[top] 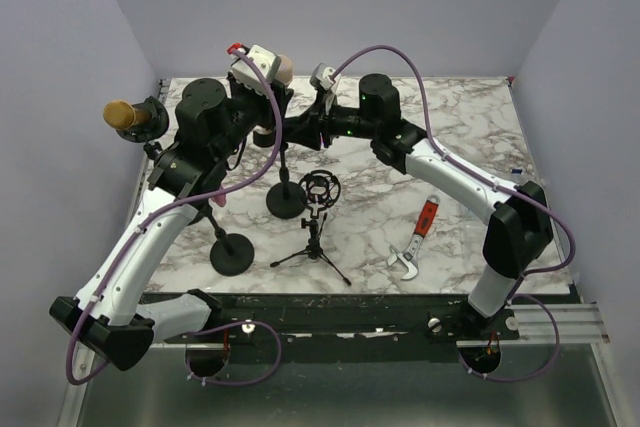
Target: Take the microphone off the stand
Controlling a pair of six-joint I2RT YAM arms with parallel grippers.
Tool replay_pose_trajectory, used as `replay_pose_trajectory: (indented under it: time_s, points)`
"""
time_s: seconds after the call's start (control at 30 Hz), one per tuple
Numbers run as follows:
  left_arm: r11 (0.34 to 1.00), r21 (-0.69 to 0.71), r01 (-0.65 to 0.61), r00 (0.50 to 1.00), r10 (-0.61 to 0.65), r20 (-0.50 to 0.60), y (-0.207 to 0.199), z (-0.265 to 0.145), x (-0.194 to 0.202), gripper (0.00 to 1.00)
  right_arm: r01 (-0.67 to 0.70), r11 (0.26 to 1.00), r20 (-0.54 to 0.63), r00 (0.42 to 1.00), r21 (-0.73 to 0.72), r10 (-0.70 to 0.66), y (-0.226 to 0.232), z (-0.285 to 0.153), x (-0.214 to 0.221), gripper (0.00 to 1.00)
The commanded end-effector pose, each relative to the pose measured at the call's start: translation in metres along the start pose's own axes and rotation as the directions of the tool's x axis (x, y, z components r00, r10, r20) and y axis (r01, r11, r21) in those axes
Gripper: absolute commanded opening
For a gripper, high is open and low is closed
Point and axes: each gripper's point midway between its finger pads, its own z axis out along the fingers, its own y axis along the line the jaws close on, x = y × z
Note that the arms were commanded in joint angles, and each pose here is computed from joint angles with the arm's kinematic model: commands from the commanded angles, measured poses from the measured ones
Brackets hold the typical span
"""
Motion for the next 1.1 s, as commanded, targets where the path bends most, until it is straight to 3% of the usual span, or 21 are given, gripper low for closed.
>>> replay_pose_trajectory:
  time_s: [0.0,0.27,0.63,0.83,1.07]
  points:
    - [1.000,0.012,0.004,0.997,-0.005,0.073,-0.001,-0.012,-0.025,0.00,-0.006,0.999,-0.001,1.000,0.047,0.006,-0.007,0.002,0.001,0.00]
    - [0.999,-0.035,0.010,0.983,-0.003,0.185,0.010,-0.057,-0.080,0.00,-0.018,0.998,-0.022,1.000,0.064,0.019,-0.011,0.004,0.009,0.01]
    - [0.985,-0.074,0.154,0.920,-0.116,0.375,0.021,-0.121,-0.141,0.00,-0.018,0.996,-0.063,0.998,0.087,0.023,-0.013,0.000,0.017,0.01]
    - [0.979,-0.069,0.192,0.877,-0.140,0.460,0.023,-0.152,-0.161,0.00,0.010,0.993,-0.187,0.982,0.121,0.013,-0.015,0.000,0.043,0.01]
    - [0.979,-0.060,0.196,0.857,-0.141,0.496,0.021,-0.170,-0.155,0.00,0.034,0.992,-0.361,0.932,0.125,0.014,-0.008,0.002,0.088,0.01]
